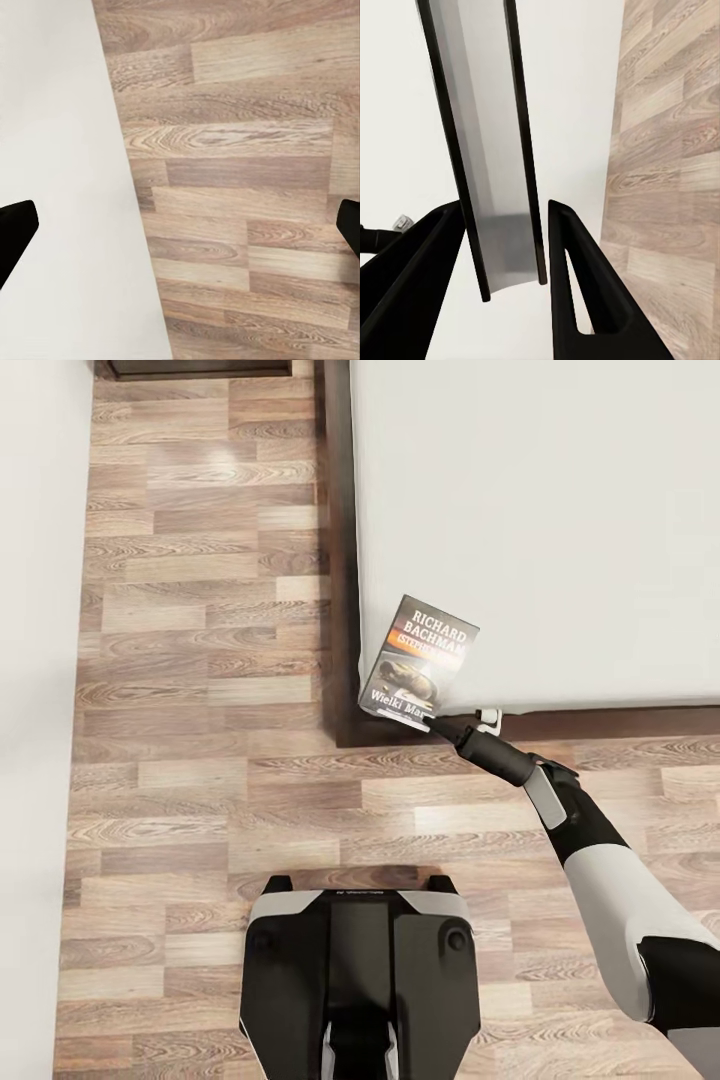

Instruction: In the bedroom, move the book from the bed onto either nightstand, and place the two sandals side by side next to the bed.

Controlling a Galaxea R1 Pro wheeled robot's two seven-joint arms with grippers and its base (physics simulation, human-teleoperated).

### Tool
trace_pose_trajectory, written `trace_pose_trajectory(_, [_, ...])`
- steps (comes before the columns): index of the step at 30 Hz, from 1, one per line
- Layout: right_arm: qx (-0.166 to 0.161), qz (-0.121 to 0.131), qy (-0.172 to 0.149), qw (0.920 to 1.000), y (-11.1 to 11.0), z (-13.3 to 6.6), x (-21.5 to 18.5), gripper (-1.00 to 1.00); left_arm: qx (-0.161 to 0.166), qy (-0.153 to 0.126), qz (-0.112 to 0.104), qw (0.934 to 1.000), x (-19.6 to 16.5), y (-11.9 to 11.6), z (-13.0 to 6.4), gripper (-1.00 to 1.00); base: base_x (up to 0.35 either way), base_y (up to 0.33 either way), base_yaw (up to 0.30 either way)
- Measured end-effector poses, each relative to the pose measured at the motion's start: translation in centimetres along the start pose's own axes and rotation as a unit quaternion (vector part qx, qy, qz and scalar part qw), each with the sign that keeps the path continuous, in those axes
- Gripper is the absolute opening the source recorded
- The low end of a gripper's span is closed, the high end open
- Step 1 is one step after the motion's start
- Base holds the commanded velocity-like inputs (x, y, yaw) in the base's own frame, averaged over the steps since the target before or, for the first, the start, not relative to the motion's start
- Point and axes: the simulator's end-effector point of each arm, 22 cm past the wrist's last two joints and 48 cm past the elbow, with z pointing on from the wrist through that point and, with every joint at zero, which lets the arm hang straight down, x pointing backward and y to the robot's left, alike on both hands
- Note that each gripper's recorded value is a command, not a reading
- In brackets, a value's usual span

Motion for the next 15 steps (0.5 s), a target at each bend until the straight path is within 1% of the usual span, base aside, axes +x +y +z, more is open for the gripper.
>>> trace_pose_trajectory(9, [0.006, 0.010, 0.003, 0.9999, 0.3, -0.8, 1.2, -1.00, -0.008, 0.022, -0.017, 0.9996, 2.1, 1.4, 0.4, 1.00, 0.000, 0.000, 0.000])
trace_pose_trajectory(15, [0.011, 0.016, 0.005, 0.9998, 0.3, -1.4, 2.2, -1.00, -0.007, 0.046, -0.041, 0.9981, 4.5, 1.8, 1.3, 1.00, 0.000, 0.000, 0.000])
